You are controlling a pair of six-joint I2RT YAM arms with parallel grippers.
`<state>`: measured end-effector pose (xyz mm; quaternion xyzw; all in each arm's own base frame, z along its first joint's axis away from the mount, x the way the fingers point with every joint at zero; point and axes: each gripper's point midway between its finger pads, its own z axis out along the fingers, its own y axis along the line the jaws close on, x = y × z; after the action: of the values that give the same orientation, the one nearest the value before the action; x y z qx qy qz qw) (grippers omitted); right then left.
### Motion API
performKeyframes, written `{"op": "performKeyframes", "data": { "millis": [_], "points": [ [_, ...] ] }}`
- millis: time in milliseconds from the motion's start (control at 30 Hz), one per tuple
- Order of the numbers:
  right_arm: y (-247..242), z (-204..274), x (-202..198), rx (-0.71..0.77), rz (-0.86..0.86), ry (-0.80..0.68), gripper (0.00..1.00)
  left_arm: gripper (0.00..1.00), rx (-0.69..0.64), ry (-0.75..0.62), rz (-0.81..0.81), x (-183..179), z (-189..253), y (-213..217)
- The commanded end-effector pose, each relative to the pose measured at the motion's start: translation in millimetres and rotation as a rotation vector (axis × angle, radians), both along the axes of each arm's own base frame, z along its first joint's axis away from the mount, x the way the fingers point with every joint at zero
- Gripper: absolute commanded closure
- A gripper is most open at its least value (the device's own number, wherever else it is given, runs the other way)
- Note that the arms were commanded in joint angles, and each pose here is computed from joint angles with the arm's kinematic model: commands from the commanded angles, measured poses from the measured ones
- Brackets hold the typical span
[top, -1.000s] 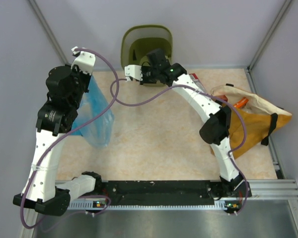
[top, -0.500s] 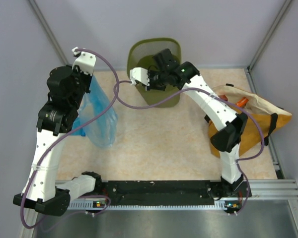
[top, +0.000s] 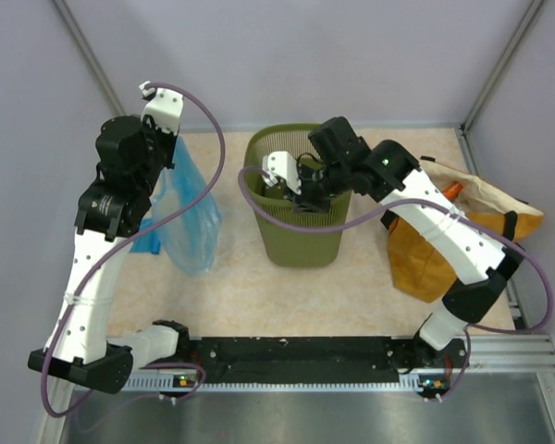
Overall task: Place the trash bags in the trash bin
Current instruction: Move the trash bin to the center of the board.
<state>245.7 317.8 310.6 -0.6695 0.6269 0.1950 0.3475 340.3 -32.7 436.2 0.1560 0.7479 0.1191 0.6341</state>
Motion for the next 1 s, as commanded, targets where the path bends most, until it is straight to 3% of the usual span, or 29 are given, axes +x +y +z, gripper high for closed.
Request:
{"op": "performKeyframes", "data": {
  "millis": [0,200,600,900,967],
  "points": [
    [10.4,44.3,-30.6,0.161,0.061,-0.088,1.0,1.0,-0.06,-0.086,-0.009,-0.7,28.8,-2.6],
    [17.1,29.0,-52.5,0.169,0.057,-0.143,1.0,1.0,-0.082,-0.083,-0.015,1.6,31.6,-5.7],
    [20.4,28.5,-68.1,0.197,0.024,-0.116,1.0,1.0,-0.09,-0.058,-0.024,4.3,29.3,-8.7],
    [22.0,7.8,-80.7,0.133,0.051,-0.143,1.0,1.0,-0.09,-0.05,-0.026,2.9,33.2,-9.0],
    [20.4,4.9,-80.9,0.125,0.048,-0.144,0.92,1.0,-0.099,-0.068,-0.048,-1.5,40.4,-11.7]
  ]
}}
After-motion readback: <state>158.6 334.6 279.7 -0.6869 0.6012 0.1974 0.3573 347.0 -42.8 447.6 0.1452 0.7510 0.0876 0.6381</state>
